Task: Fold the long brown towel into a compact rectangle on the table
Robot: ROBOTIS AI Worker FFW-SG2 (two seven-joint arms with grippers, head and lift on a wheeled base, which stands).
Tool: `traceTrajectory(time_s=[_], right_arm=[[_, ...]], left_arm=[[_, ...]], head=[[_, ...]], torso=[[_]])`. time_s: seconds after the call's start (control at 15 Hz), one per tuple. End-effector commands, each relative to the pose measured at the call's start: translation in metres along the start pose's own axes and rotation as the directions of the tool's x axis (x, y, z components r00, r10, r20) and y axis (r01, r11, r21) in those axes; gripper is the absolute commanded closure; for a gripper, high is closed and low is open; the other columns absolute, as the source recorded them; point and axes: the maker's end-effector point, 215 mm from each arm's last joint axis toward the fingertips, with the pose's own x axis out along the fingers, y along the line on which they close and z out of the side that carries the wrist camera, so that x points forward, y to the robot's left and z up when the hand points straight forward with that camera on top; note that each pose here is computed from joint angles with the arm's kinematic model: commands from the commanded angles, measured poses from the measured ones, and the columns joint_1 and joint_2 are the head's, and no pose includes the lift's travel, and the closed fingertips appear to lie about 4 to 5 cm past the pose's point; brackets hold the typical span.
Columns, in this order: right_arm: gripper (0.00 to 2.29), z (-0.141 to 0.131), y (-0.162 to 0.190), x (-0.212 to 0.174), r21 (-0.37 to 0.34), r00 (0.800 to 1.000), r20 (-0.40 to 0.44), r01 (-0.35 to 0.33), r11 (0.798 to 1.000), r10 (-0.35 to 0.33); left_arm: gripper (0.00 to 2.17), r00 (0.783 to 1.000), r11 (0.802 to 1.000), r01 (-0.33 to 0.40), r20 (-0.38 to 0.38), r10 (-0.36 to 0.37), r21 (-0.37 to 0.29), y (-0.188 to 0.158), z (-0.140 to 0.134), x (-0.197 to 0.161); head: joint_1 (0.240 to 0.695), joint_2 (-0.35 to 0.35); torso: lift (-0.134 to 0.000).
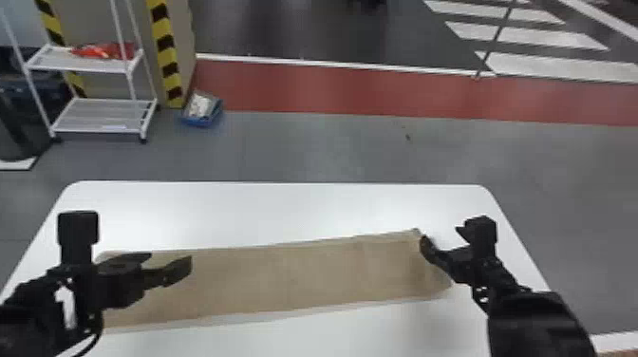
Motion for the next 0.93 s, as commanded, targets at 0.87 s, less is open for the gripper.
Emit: traceTrajectory(time_s=[0.87], right_arm=[[0.59,-0.021,0.021,0.0,0.031,0.995,-0.068,-0.066,0.997,0.068]], left_arm=[[0.12,0.995,0.997,-0.003,-0.097,0.011,0.08,-0.01,-0.037,0.021]], head=[[0.695,-0.219]], torso=[[0.0]])
